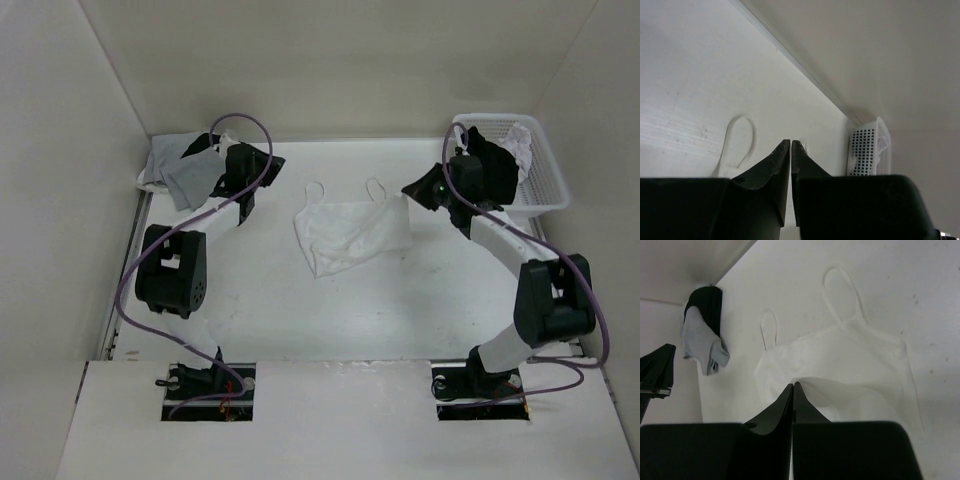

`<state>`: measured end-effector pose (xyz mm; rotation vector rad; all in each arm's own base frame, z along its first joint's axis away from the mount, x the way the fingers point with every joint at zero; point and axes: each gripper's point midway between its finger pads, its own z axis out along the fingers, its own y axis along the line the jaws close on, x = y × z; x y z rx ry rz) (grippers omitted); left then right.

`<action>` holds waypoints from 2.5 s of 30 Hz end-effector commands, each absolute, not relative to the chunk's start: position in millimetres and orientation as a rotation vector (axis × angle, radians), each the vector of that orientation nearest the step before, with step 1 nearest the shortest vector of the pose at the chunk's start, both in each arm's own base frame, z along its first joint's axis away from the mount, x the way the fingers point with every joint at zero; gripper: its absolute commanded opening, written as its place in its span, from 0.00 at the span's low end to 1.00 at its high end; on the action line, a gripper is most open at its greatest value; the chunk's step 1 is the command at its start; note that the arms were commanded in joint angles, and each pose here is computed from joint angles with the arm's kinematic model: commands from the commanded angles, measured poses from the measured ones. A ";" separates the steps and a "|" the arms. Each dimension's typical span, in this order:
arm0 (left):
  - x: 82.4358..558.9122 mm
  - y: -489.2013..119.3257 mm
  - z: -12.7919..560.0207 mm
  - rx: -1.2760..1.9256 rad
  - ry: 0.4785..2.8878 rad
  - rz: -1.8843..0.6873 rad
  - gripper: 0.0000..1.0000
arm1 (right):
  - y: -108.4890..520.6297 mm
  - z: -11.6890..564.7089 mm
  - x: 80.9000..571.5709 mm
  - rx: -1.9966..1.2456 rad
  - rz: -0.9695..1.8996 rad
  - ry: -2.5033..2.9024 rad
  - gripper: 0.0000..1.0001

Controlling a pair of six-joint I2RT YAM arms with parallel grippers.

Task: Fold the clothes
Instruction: Fold the tank top

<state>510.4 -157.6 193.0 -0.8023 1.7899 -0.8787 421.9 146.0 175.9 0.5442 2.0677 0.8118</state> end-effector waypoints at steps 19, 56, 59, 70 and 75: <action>335.0 -231.9 90.7 -0.573 2.144 -0.800 0.29 | 145.9 169.3 397.5 0.462 0.809 2.045 0.00; 355.5 -237.7 48.4 -0.704 2.146 -0.934 0.25 | 153.8 159.0 385.6 0.428 0.859 2.058 0.00; 357.3 -237.4 44.3 -0.711 2.153 -0.931 0.25 | 153.9 158.5 386.1 0.429 0.858 2.060 0.00; 365.2 -245.9 54.7 -0.700 2.122 -0.984 0.23 | 154.4 154.9 385.8 0.427 0.857 2.063 0.00; 365.0 -247.5 55.3 -0.702 2.118 -1.000 0.14 | 156.2 153.9 381.7 0.424 0.863 2.064 0.00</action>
